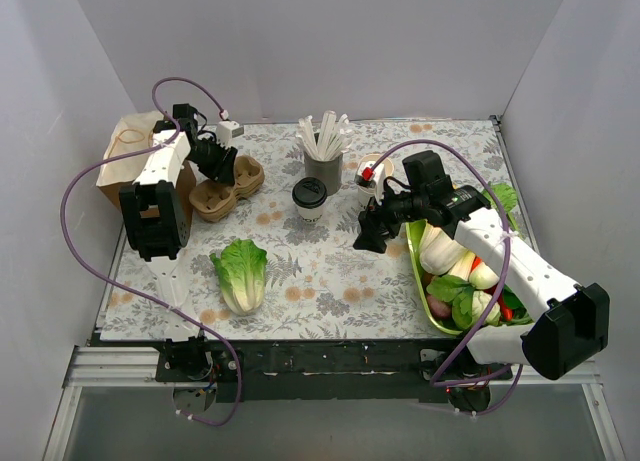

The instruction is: Pack the takeout coffee

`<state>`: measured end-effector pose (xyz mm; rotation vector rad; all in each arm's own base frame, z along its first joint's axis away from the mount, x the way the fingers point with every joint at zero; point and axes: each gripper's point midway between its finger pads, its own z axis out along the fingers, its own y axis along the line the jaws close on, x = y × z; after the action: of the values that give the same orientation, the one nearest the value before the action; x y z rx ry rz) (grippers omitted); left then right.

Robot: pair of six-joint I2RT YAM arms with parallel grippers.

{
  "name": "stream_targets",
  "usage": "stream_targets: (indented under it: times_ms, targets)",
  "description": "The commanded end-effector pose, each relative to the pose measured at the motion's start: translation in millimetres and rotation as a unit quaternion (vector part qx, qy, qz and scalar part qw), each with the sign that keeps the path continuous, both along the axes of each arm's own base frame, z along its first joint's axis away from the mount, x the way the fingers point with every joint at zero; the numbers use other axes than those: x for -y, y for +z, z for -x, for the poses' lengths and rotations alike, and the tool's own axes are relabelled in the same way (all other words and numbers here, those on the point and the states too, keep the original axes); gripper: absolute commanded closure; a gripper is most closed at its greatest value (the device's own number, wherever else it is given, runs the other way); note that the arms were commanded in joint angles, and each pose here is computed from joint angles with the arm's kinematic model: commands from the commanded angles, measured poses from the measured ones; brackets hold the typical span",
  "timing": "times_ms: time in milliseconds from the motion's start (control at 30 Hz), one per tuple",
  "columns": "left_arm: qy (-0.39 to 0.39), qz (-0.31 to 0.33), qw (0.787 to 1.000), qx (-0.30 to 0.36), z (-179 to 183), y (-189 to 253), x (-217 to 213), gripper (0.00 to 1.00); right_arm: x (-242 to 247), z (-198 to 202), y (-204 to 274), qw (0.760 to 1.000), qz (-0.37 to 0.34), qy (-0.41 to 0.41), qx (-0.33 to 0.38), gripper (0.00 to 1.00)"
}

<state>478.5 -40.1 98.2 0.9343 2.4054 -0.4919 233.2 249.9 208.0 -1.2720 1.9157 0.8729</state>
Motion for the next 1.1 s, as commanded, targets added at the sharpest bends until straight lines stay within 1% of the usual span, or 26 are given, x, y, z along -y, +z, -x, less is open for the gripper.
stream_targets:
  times_ms: [0, 33, 100, 200, 300, 533, 667, 700, 800, 900, 933, 1067]
  targets:
    - [0.001, 0.008, 1.000, 0.024, -3.8, 18.6, 4.2, 0.64, -3.2, -2.3, 2.8, 1.000, -0.013, 0.003, 0.006, 0.04]
    - [0.004, 0.007, 1.000, 0.025, -4.4, 18.1, 3.6, 0.62, -2.8, -2.6, 3.2, 1.000, -0.013, 0.003, 0.006, 0.04]
    - [0.006, 0.008, 1.000, 0.023, -3.0, 16.8, 3.8, 0.51, -3.7, -2.5, 2.8, 1.000, -0.014, 0.003, 0.006, 0.04]
    - [0.010, 0.008, 1.000, 0.023, -3.7, 14.4, 4.9, 0.50, -3.5, -2.2, 2.4, 1.000, -0.014, 0.003, 0.005, 0.04]
    - [0.014, 0.005, 1.000, 0.025, -5.7, 11.4, 5.0, 0.52, -3.2, -2.5, 2.4, 1.000, -0.014, 0.002, 0.005, 0.04]
    - [0.019, -0.002, 0.999, 0.029, -6.7, 11.1, 2.2, 0.61, -3.2, -2.5, 1.9, 1.000, -0.014, 0.002, 0.006, 0.04]
    - [0.017, 0.000, 0.999, 0.032, -3.9, 16.3, 3.1, 0.70, -2.7, -3.2, 1.4, 1.000, -0.013, 0.001, 0.007, 0.04]
    - [0.018, -0.001, 0.999, 0.034, -3.9, 18.9, 2.3, 0.77, -2.9, -3.1, 1.0, 1.000, -0.013, 0.001, 0.006, 0.04]
    - [0.019, -0.002, 0.999, 0.039, -1.9, 28.9, 2.0, 0.88, -3.0, -2.6, 1.5, 1.000, -0.013, 0.001, 0.007, 0.04]
    - [0.023, -0.005, 0.998, 0.055, -1.1, 45.3, 1.0, 0.90, -2.9, -2.5, 0.9, 1.000, -0.013, 0.002, 0.007, 0.04]
    - [0.036, -0.001, 0.998, 0.058, -1.8, 50.6, 1.0, 0.91, -2.8, -3.3, 1.6, 1.000, -0.014, 0.001, 0.008, 0.04]
    - [0.050, 0.001, 0.994, 0.096, -4.2, 81.8, -0.2, 0.94, -3.1, -3.5, 1.9, 1.000, -0.014, 0.001, 0.008, 0.04]
